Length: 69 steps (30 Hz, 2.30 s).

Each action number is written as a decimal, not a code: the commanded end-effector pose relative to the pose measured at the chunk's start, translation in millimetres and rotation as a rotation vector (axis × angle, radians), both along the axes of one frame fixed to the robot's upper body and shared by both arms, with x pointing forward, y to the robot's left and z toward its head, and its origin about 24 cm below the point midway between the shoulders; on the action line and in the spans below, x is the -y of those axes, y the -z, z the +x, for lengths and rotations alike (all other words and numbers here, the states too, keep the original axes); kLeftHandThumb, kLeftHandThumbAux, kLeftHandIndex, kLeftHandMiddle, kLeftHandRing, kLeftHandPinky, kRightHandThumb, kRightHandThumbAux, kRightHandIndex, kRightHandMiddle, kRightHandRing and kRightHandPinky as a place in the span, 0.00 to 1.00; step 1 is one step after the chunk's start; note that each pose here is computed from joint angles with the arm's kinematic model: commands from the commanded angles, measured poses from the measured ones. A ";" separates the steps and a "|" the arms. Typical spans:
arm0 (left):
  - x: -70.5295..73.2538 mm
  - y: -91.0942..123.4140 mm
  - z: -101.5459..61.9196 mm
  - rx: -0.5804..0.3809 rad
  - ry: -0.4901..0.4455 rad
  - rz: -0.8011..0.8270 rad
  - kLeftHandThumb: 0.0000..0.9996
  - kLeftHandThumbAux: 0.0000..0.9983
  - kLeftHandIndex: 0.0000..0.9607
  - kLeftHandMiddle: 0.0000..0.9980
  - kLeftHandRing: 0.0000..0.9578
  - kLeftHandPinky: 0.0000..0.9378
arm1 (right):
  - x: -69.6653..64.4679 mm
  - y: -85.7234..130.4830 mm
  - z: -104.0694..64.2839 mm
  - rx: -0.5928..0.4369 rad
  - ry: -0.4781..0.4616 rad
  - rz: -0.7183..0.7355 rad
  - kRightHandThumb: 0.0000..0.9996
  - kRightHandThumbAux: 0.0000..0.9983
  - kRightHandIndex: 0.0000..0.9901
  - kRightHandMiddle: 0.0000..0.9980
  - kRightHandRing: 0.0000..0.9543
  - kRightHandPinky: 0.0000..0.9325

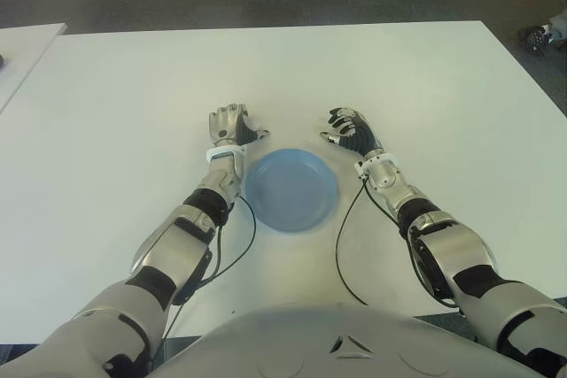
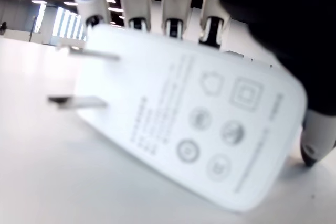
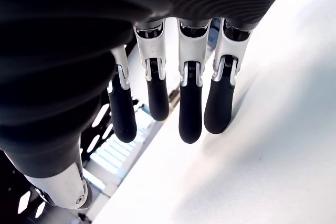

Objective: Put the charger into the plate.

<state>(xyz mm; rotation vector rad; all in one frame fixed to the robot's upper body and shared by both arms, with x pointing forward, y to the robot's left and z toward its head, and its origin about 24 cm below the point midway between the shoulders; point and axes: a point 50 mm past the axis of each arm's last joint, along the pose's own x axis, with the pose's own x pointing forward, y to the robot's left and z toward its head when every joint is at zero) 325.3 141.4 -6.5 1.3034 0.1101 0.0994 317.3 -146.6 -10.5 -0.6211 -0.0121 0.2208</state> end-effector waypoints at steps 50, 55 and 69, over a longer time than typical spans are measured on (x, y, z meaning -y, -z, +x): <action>-12.3 1.5 -14.6 0.155 0.119 -0.139 0.75 0.70 0.46 0.87 0.90 0.93 | 5.1 57.4 -43.6 -0.333 0.023 0.013 0.12 0.77 0.38 0.67 0.79 0.89; -12.4 0.0 -14.4 0.166 0.120 -0.145 0.75 0.70 0.46 0.87 0.90 0.93 | 4.7 57.8 -43.7 -0.338 0.018 0.006 0.16 0.77 0.39 0.77 0.87 0.94; -13.1 -2.9 -14.1 0.179 0.137 -0.151 0.75 0.70 0.46 0.87 0.90 0.92 | 4.1 58.6 -44.0 -0.341 0.020 -0.006 0.19 0.78 0.38 0.69 0.78 0.83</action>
